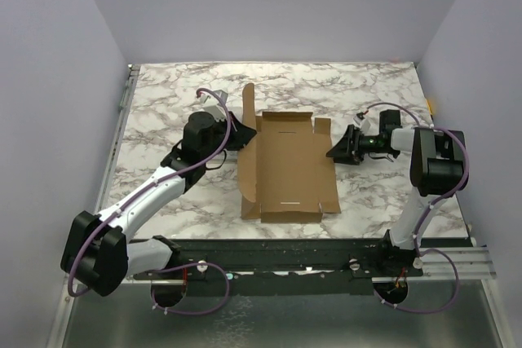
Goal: Fold the paper box
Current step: Fold the paper box at the center of the board.
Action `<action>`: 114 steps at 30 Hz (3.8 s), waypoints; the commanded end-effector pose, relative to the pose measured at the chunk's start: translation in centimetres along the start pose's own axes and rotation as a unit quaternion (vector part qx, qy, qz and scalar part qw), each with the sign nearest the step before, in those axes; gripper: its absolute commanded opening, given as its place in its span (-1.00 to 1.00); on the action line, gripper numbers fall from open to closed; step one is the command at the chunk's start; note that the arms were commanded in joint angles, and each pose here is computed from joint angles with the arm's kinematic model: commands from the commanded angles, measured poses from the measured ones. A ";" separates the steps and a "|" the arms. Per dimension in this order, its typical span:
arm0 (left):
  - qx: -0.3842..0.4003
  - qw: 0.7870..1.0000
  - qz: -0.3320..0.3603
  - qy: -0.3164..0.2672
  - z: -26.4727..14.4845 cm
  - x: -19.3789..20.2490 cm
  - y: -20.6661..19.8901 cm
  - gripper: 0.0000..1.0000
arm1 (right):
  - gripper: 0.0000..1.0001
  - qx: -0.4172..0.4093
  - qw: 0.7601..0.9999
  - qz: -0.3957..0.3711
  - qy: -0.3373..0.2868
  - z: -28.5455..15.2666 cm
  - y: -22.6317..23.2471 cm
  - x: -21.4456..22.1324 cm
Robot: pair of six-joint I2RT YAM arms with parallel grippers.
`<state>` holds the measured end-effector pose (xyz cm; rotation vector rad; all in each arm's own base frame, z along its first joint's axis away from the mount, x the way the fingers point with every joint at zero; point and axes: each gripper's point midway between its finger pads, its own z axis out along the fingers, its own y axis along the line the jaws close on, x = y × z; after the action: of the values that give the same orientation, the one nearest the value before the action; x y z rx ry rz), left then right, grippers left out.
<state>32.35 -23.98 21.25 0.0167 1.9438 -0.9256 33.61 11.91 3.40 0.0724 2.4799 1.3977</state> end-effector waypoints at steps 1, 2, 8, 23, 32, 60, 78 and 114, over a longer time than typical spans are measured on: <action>0.033 0.999 0.001 -0.013 -0.6 -0.8 -1.6 -1.00 | 0.21 0.062 0.998 -0.020 0.002 0.7 -2.4 0.3; 0.045 0.999 -0.002 -0.020 -0.4 -1.6 -2.4 -1.00 | 0.22 0.062 0.998 -0.018 0.004 0.8 -2.4 0.4; 0.084 0.996 -0.008 -0.036 0.2 -3.7 -4.7 -1.00 | 0.24 0.086 0.996 -0.016 0.002 0.6 -3.2 0.6; 0.029 0.999 0.011 -0.030 0.5 -3.6 -2.7 -1.00 | 0.20 0.124 0.984 -0.112 -0.058 -2.7 0.1 -1.3; 0.028 0.999 0.014 -0.025 1.7 -4.2 -3.0 -1.00 | 0.19 0.121 0.982 -0.136 -0.056 -3.7 1.6 -0.9; 0.003 1.000 0.030 -0.004 1.8 -3.5 -2.0 -1.00 | 0.25 0.148 0.982 -0.118 -0.010 -5.5 0.6 0.0; 0.004 0.999 0.032 -0.006 1.9 -4.0 -2.3 -1.00 | 0.14 0.181 0.974 -0.137 0.001 -6.9 0.6 0.5; 0.066 0.998 0.009 0.020 3.1 -4.3 -6.1 -1.00 | -0.40 0.170 0.973 -0.150 0.035 -5.5 1.7 0.6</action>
<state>35.13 -26.65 24.74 0.0861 1.9693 -0.9471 30.49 7.55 7.61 -0.2519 2.6243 0.8492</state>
